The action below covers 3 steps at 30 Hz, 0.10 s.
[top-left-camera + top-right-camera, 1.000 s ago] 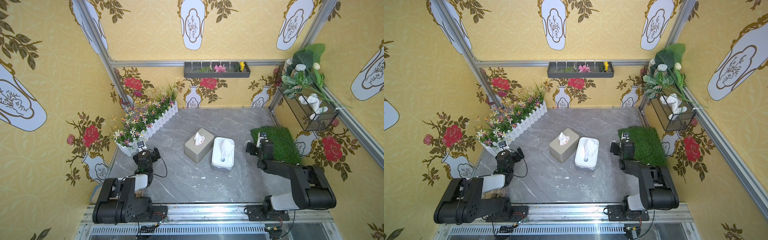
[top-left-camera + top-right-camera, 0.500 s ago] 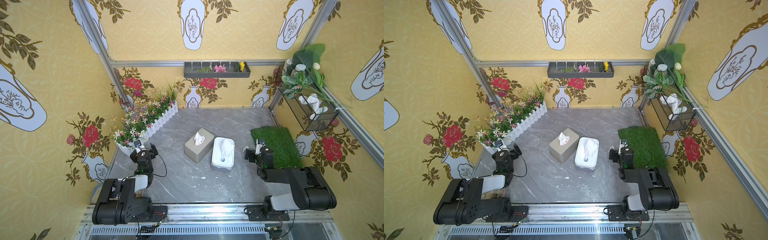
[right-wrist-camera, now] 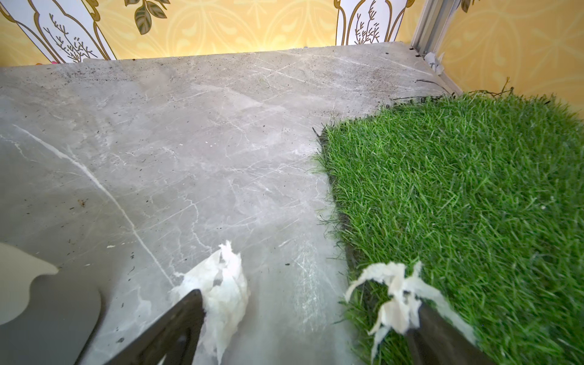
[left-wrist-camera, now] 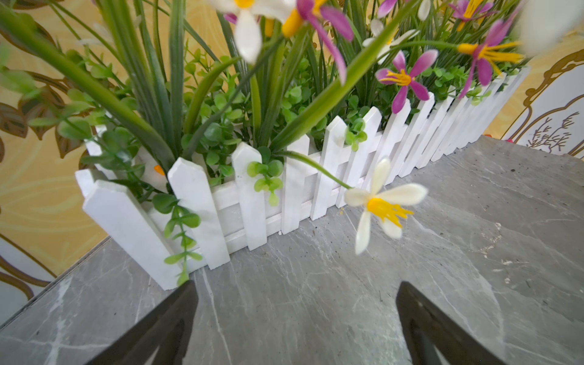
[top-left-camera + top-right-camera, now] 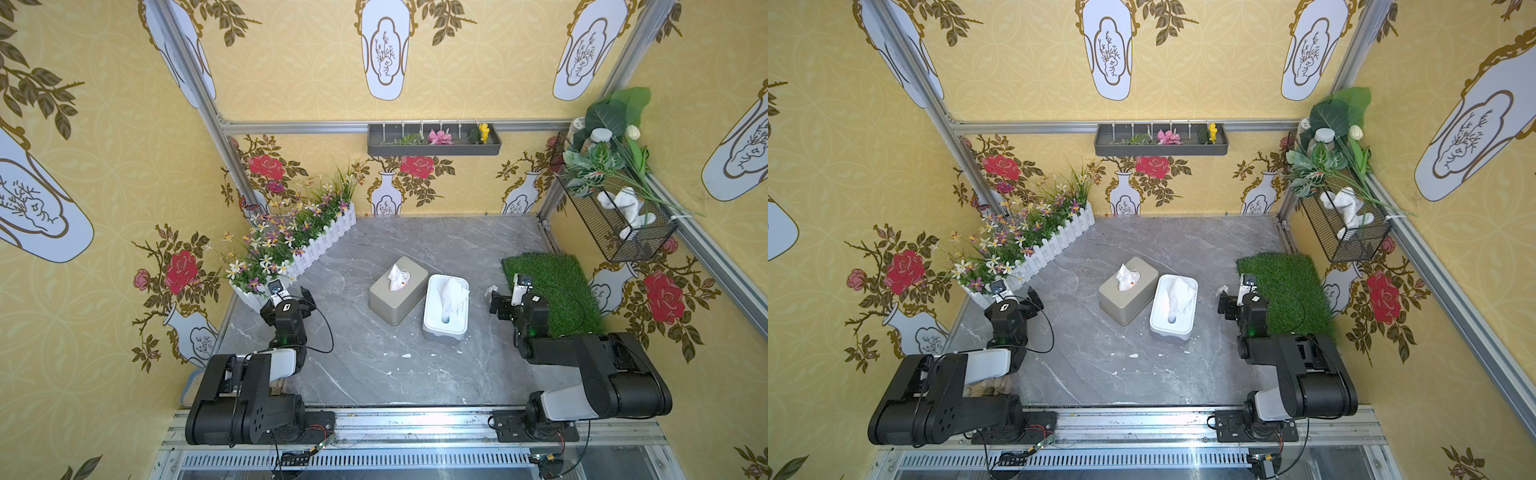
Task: Put the tissue paper into the tissue box
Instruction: Reset both arms
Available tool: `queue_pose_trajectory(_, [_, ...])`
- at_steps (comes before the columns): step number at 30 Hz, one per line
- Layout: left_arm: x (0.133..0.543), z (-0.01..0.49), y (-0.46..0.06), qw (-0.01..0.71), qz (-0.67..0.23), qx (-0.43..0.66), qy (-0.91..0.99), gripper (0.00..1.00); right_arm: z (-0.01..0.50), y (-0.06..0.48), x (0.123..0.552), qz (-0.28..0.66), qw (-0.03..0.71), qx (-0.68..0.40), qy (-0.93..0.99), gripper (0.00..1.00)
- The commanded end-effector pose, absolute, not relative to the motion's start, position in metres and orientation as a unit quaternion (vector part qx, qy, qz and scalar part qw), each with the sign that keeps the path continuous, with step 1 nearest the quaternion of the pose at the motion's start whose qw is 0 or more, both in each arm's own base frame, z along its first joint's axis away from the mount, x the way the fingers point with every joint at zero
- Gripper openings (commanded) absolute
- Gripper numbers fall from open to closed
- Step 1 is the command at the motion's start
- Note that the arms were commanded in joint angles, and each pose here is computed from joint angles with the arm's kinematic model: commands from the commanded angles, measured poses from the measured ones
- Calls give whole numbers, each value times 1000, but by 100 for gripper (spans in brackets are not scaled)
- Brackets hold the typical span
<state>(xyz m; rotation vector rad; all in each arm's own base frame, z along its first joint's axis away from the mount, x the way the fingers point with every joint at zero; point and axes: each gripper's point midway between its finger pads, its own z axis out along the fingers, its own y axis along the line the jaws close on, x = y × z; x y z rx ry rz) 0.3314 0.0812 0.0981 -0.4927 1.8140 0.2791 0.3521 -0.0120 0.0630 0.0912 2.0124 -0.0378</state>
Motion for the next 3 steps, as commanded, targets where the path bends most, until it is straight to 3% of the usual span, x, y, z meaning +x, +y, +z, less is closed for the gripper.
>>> queue_pose_trajectory(1, [333,104,81,592,117,-210,769,100,75,-12,359,-16,556,37,830,97])
queue_pose_trajectory(3, [332,105,81,594,117,-211,767,100,75,-12,358,-16,556,37,830,97])
